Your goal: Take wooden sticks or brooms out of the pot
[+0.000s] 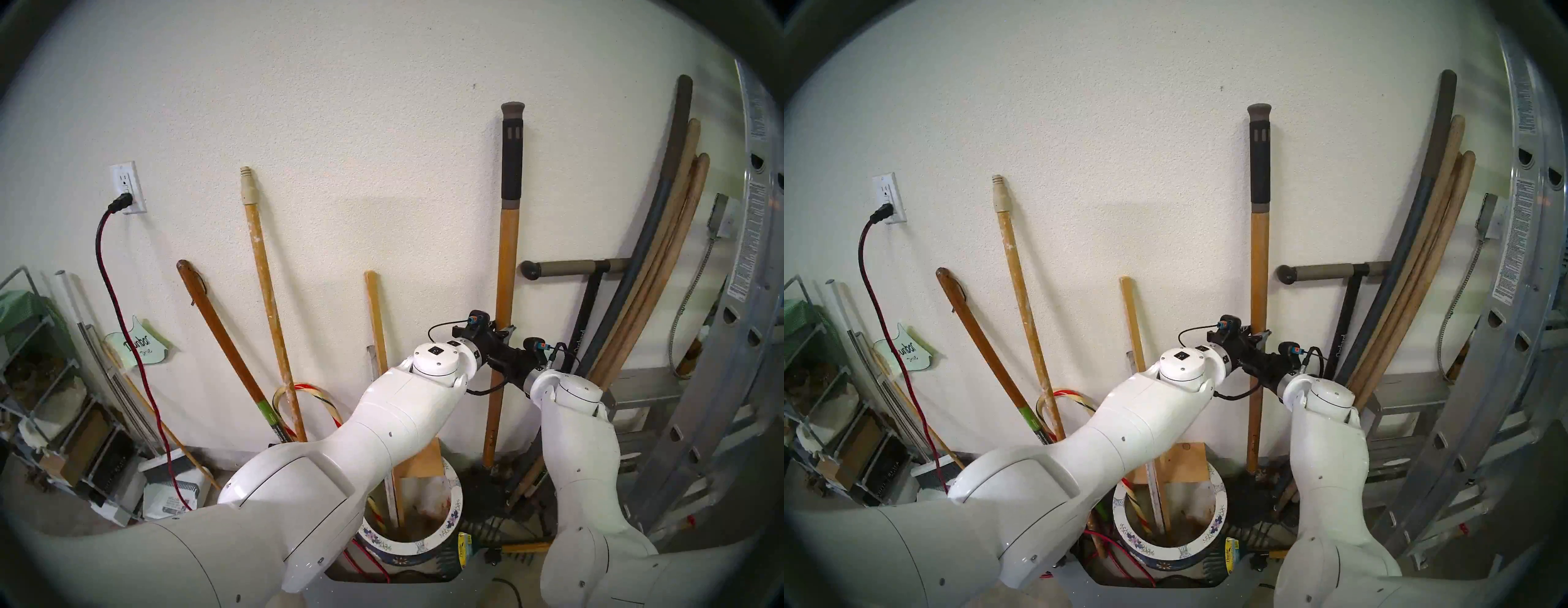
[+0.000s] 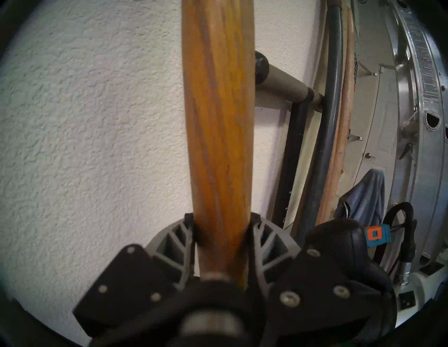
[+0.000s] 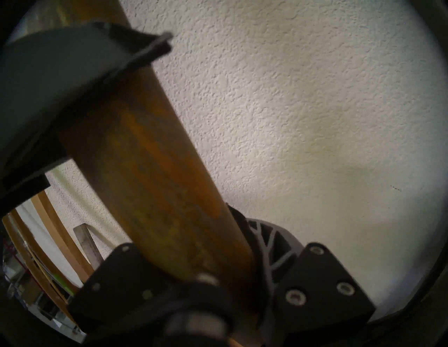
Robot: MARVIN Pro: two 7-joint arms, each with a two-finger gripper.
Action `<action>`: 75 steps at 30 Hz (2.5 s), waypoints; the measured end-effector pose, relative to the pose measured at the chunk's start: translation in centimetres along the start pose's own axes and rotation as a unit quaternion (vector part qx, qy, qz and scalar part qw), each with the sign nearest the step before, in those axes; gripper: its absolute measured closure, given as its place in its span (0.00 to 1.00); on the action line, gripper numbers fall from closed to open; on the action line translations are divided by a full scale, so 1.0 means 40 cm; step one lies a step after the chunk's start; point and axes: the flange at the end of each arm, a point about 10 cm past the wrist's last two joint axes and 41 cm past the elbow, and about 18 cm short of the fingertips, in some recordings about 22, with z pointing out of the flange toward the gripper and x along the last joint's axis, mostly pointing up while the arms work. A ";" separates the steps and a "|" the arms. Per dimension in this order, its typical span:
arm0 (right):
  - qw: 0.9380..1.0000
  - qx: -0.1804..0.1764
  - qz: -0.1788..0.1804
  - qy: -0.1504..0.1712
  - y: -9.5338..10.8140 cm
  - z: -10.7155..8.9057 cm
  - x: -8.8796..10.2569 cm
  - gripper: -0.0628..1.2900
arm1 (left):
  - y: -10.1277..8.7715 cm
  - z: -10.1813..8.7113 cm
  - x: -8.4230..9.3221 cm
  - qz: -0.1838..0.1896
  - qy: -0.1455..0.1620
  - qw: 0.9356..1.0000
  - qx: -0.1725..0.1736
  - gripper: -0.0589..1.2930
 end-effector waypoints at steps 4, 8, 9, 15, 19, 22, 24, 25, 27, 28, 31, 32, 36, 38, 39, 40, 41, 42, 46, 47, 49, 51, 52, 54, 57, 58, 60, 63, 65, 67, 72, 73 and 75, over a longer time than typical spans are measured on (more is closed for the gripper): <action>1.000 0.003 0.000 -0.004 0.003 0.010 0.004 0.65 | -0.005 0.004 0.001 0.002 0.000 1.000 0.006 0.70; 1.000 0.006 0.001 -0.007 0.009 0.019 0.008 0.65 | -0.006 0.009 0.001 0.005 -0.001 1.000 0.011 0.70; 1.000 0.006 0.001 -0.008 0.011 0.020 0.009 0.65 | -0.006 0.010 0.000 0.005 -0.001 1.000 0.012 0.70; 1.000 0.012 0.005 -0.010 0.021 0.025 0.010 0.63 | -0.001 0.016 -0.003 0.009 -0.001 1.000 0.016 0.70; 1.000 0.014 0.008 -0.009 0.031 0.022 0.013 0.63 | 0.008 0.022 -0.002 0.010 0.000 1.000 0.017 0.70; 1.000 0.015 0.010 -0.007 0.040 0.019 0.015 0.63 | 0.017 0.027 -0.001 0.011 -0.001 1.000 0.018 0.70; 1.000 0.015 0.011 -0.005 0.047 0.016 0.017 0.63 | 0.023 0.031 0.000 0.012 -0.002 1.000 0.018 0.70; 1.000 0.014 0.012 -0.004 0.052 0.014 0.018 0.63 | 0.027 0.033 0.000 0.012 -0.002 1.000 0.018 0.70; 1.000 0.012 0.013 -0.002 0.062 0.010 0.021 0.63 | 0.036 0.037 0.000 0.013 -0.003 1.000 0.017 0.70; 1.000 0.010 0.014 -0.002 0.066 0.008 0.023 0.63 | 0.040 0.038 0.000 0.014 -0.004 1.000 0.017 0.70; 1.000 0.000 0.015 0.003 0.090 -0.002 0.033 0.63 | 0.058 0.043 -0.004 0.015 -0.007 1.000 0.012 0.71; 1.000 -0.004 0.015 0.004 0.097 -0.005 0.036 0.63 | 0.062 0.044 -0.006 0.016 -0.008 1.000 0.011 0.72; 1.000 -0.020 0.015 0.008 0.127 -0.017 0.049 0.64 | 0.071 0.041 -0.035 0.017 -0.022 1.000 0.010 0.76; 0.999 -0.034 0.014 0.012 0.152 -0.027 0.062 0.64 | 0.061 0.032 -0.066 0.016 -0.036 0.999 0.017 0.82; 0.999 -0.039 0.014 0.014 0.159 -0.031 0.065 0.64 | 0.058 0.030 -0.075 0.016 -0.040 0.999 0.020 0.85; 0.999 -0.044 0.014 0.015 0.170 -0.035 0.070 0.65 | 0.054 0.026 -0.087 0.016 -0.046 0.999 0.023 0.89; 0.998 -0.052 0.013 0.016 0.183 -0.040 0.075 0.65 | 0.050 0.022 -0.099 0.015 -0.052 0.998 0.026 0.94; 0.998 -0.061 0.012 0.018 0.198 -0.047 0.081 0.65 | 0.047 0.018 -0.113 0.015 -0.059 0.998 0.030 0.96; 0.996 -0.085 0.009 0.023 0.241 -0.064 0.100 0.66 | 0.037 0.009 -0.144 0.016 -0.076 0.996 0.041 0.97; 0.996 -0.091 0.008 0.025 0.251 -0.068 0.104 0.67 | 0.035 0.008 -0.150 0.017 -0.080 0.996 0.044 0.97; 0.994 -0.103 0.006 0.028 0.270 -0.072 0.111 0.67 | 0.029 0.006 -0.160 0.020 -0.088 0.995 0.052 0.97; 0.994 -0.108 0.004 0.029 0.278 -0.072 0.114 0.67 | 0.025 0.005 -0.164 0.022 -0.093 0.994 0.058 0.97; 0.994 -0.110 0.003 0.030 0.280 -0.071 0.115 0.67 | 0.023 0.005 -0.165 0.023 -0.095 0.993 0.060 0.97; 0.993 -0.114 -0.001 0.032 0.286 -0.068 0.118 0.68 | 0.018 0.004 -0.170 0.025 -0.100 0.992 0.067 0.97; 0.992 -0.119 -0.005 0.034 0.290 -0.061 0.115 0.68 | 0.010 0.002 -0.176 0.027 -0.106 0.991 0.077 0.64; 0.992 -0.123 -0.005 0.033 0.294 -0.062 0.112 0.68 | 0.008 0.002 -0.178 0.028 -0.108 0.991 0.079 0.52; 0.991 -0.130 -0.005 0.031 0.301 -0.063 0.105 0.67 | 0.003 0.001 -0.180 0.028 -0.110 0.990 0.084 0.20; 0.988 -0.149 -0.007 0.024 0.322 -0.070 0.083 0.58 | -0.007 -0.002 -0.186 0.028 -0.114 0.988 0.096 0.02; 0.987 -0.159 -0.009 0.021 0.332 -0.072 0.073 0.43 | -0.013 -0.003 -0.187 0.027 -0.115 0.988 0.103 0.02; 0.986 -0.163 -0.011 0.021 0.335 -0.069 0.069 0.29 | -0.017 -0.004 -0.189 0.026 -0.116 0.987 0.108 0.02; 0.985 -0.168 -0.019 0.022 0.334 -0.057 0.063 0.06 | -0.024 -0.006 -0.191 0.023 -0.115 0.986 0.120 0.02; 0.985 -0.170 -0.022 0.022 0.334 -0.054 0.061 0.06 | -0.026 -0.006 -0.193 0.022 -0.115 0.986 0.122 0.02; 0.985 -0.172 -0.025 0.023 0.334 -0.050 0.059 0.06 | -0.028 -0.007 -0.195 0.022 -0.115 0.985 0.126 0.02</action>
